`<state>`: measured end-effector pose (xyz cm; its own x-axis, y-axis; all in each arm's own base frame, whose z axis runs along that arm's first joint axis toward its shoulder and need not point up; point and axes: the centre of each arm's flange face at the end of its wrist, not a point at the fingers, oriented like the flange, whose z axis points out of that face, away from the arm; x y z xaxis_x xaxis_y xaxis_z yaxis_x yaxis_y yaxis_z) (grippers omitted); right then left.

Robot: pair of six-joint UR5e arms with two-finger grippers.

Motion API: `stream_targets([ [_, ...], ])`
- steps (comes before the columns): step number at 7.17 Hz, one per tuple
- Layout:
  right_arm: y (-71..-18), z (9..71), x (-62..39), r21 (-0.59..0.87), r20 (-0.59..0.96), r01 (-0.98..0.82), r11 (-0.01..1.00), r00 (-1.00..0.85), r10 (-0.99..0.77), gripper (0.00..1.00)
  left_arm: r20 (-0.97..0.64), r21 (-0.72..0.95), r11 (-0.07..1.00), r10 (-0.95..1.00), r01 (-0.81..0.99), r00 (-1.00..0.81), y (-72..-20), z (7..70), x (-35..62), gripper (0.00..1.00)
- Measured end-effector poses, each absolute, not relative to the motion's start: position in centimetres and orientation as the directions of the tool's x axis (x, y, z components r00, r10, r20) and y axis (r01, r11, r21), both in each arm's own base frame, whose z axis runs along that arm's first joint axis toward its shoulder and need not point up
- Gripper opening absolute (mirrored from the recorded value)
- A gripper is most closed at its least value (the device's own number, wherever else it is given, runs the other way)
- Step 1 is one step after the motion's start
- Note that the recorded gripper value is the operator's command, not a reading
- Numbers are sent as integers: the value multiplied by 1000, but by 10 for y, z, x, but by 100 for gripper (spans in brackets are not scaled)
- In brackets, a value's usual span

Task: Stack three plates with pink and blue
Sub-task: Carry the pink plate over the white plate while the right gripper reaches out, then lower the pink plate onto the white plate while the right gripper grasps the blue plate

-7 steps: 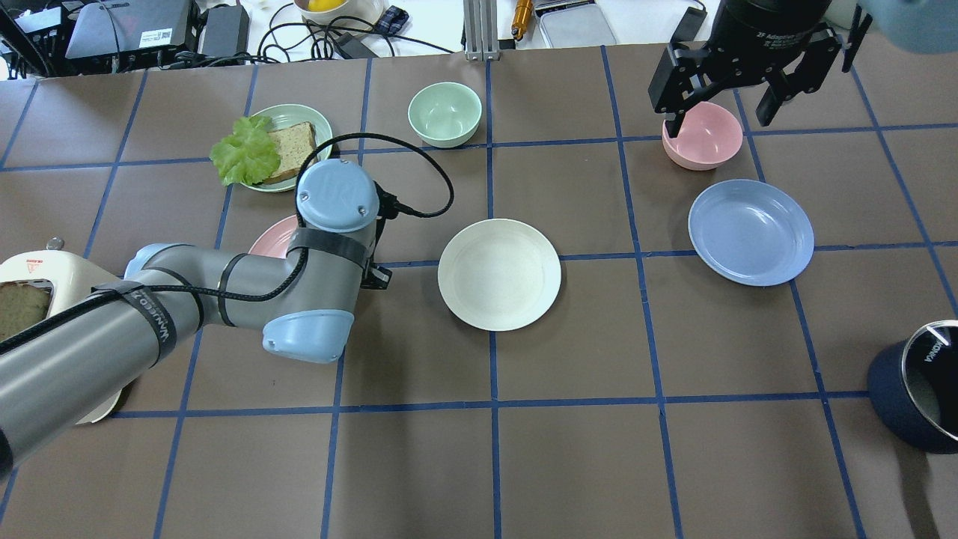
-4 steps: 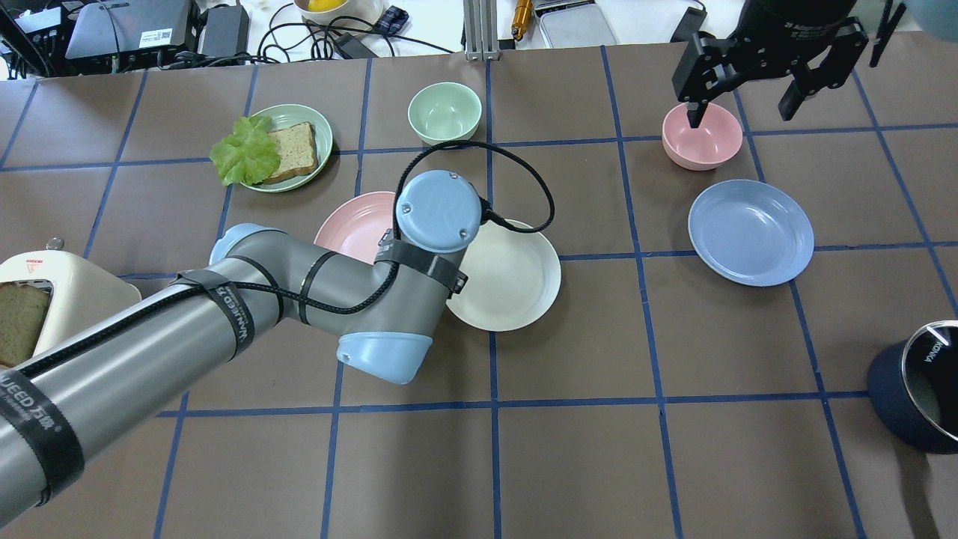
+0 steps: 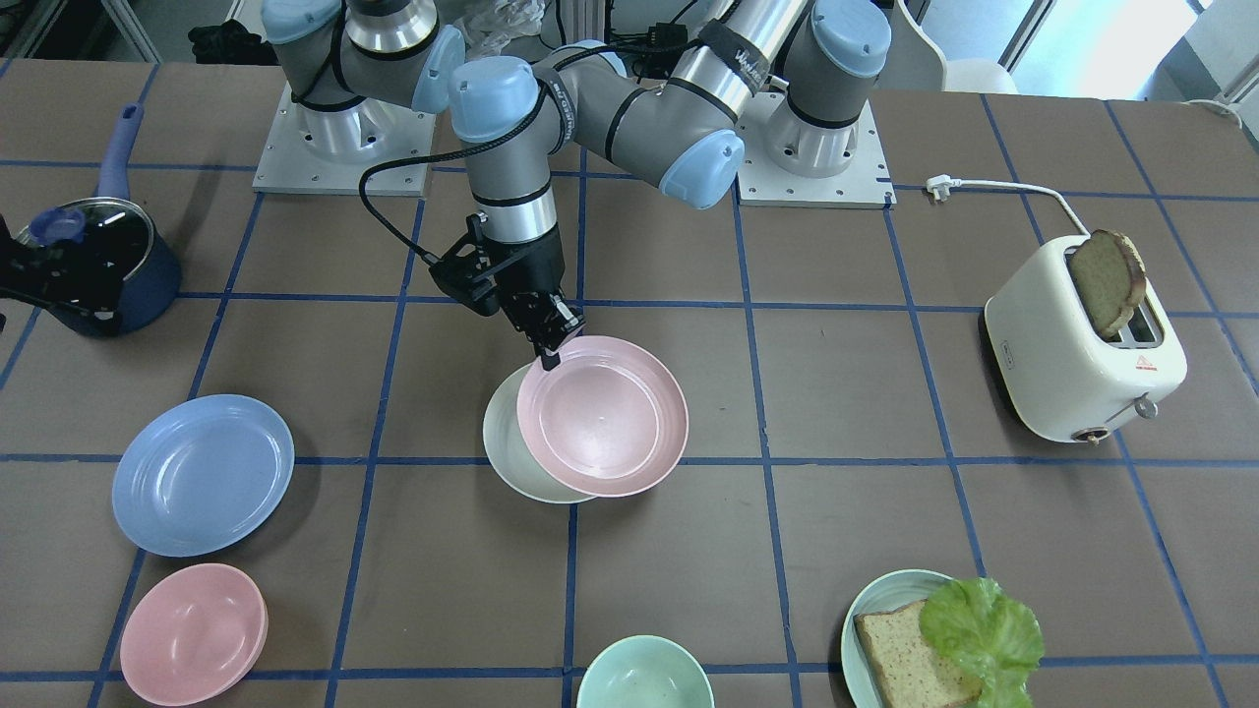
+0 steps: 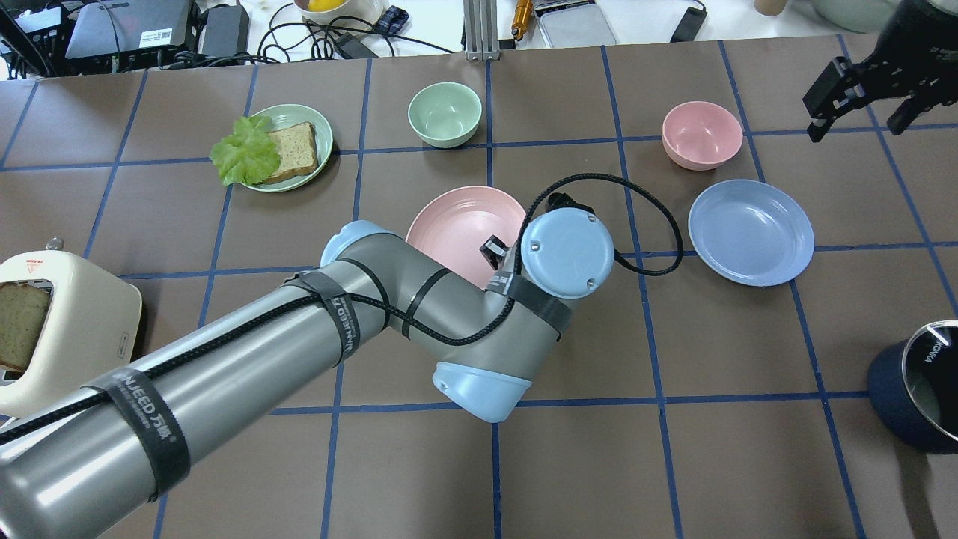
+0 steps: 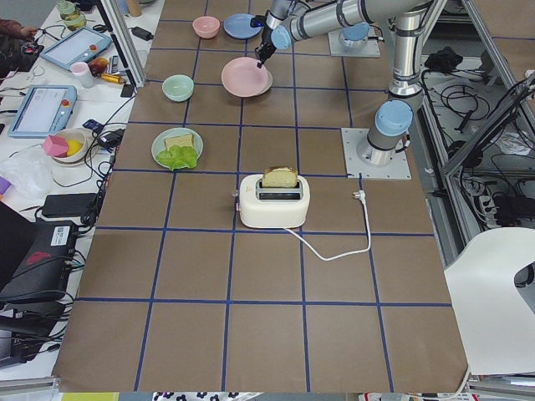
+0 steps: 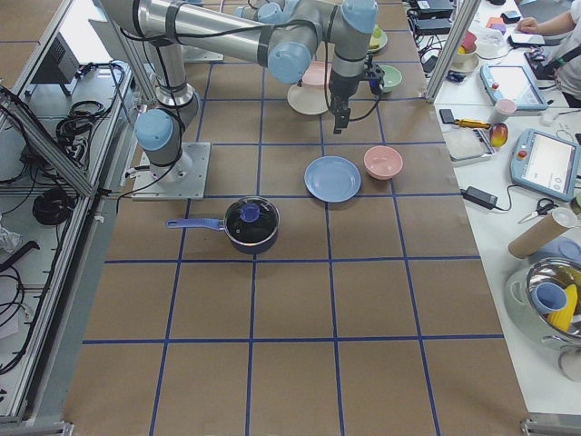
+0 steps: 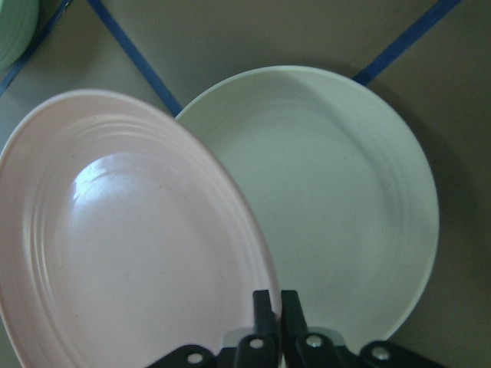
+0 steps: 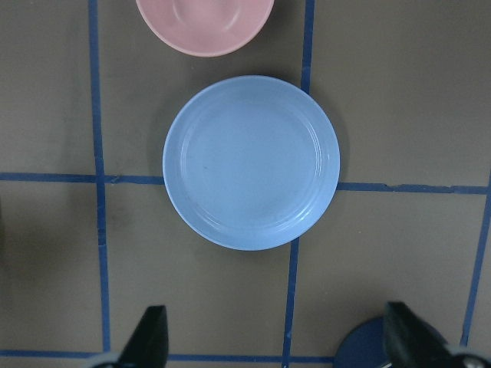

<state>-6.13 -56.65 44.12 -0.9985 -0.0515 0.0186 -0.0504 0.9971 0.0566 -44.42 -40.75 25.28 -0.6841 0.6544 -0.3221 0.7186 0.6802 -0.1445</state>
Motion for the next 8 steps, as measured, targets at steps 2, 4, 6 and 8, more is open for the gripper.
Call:
stream_targets([
  [2,-588,371,-88,80,10,-103,992,-995,-104,99,-322,-120,643,696,757,-642,-397,232,-471,0],
  [4,-601,294,-126,76,3,-106,992,-994,-106,99,-335,-90,621,717,778,-611,-385,216,-484,0],
  [6,-608,244,-141,98,-7,-93,991,-996,-93,81,-355,-68,617,719,784,-597,-380,210,-484,0],
  [8,-614,212,-146,115,-10,-96,989,-995,-96,19,-360,-60,618,719,784,-594,-380,207,-483,0],
])
